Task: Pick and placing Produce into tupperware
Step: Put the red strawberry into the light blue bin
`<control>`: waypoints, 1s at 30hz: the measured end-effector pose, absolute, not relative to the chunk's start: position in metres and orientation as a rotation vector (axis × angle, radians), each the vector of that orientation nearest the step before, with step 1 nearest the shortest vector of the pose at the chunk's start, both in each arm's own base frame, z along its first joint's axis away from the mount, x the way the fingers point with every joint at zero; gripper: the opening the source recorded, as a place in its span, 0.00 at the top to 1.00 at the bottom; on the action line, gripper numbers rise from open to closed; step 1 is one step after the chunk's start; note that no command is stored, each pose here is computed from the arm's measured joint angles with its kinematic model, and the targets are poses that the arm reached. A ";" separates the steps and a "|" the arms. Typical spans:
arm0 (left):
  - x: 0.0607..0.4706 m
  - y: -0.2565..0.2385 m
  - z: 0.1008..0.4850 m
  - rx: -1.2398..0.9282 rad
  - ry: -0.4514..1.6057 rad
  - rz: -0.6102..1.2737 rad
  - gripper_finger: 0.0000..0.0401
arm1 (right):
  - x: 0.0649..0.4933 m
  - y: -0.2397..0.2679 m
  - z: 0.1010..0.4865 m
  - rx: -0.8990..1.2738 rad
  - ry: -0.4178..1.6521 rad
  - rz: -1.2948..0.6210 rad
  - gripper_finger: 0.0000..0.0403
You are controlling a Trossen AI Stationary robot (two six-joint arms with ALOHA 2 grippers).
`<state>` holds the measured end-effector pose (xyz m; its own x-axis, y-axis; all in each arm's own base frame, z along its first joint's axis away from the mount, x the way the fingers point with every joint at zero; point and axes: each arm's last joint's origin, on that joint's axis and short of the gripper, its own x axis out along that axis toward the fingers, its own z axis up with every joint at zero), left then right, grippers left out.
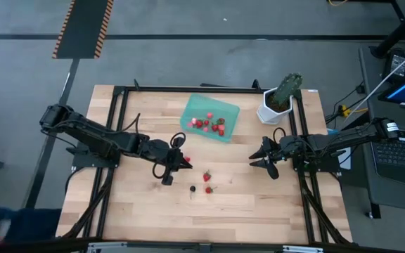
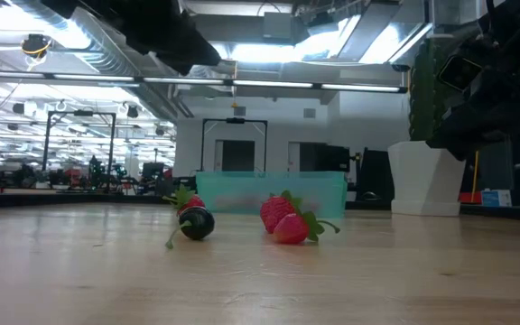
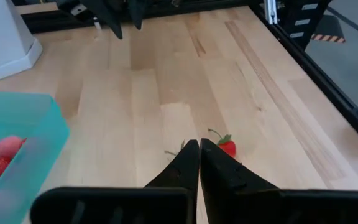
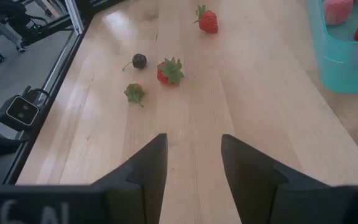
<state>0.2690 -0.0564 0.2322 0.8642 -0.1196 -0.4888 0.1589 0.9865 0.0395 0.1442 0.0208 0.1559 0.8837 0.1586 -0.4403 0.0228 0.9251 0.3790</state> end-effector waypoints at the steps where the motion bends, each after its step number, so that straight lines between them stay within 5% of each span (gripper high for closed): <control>1: 0.269 -0.056 0.232 0.078 0.509 -0.146 0.99 | 0.144 0.021 0.156 0.386 0.485 0.073 0.62; 8: 0.269 -0.054 0.232 0.094 0.507 -0.069 0.97 | 0.144 0.021 0.156 0.385 0.485 0.073 0.62; 22: 0.266 -0.051 0.227 0.026 0.565 0.036 0.65 | 0.144 0.021 0.156 0.385 0.485 0.073 0.62; 30: 0.262 -0.050 0.226 -0.022 0.676 0.068 0.62 | 0.144 0.021 0.156 0.384 0.486 0.073 0.62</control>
<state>0.2624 -0.0502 0.2263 0.7781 0.0552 -0.6257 -0.0698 0.9976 0.0012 0.1441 0.0208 0.1559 0.8833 0.1585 -0.4411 0.0221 0.9260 0.3770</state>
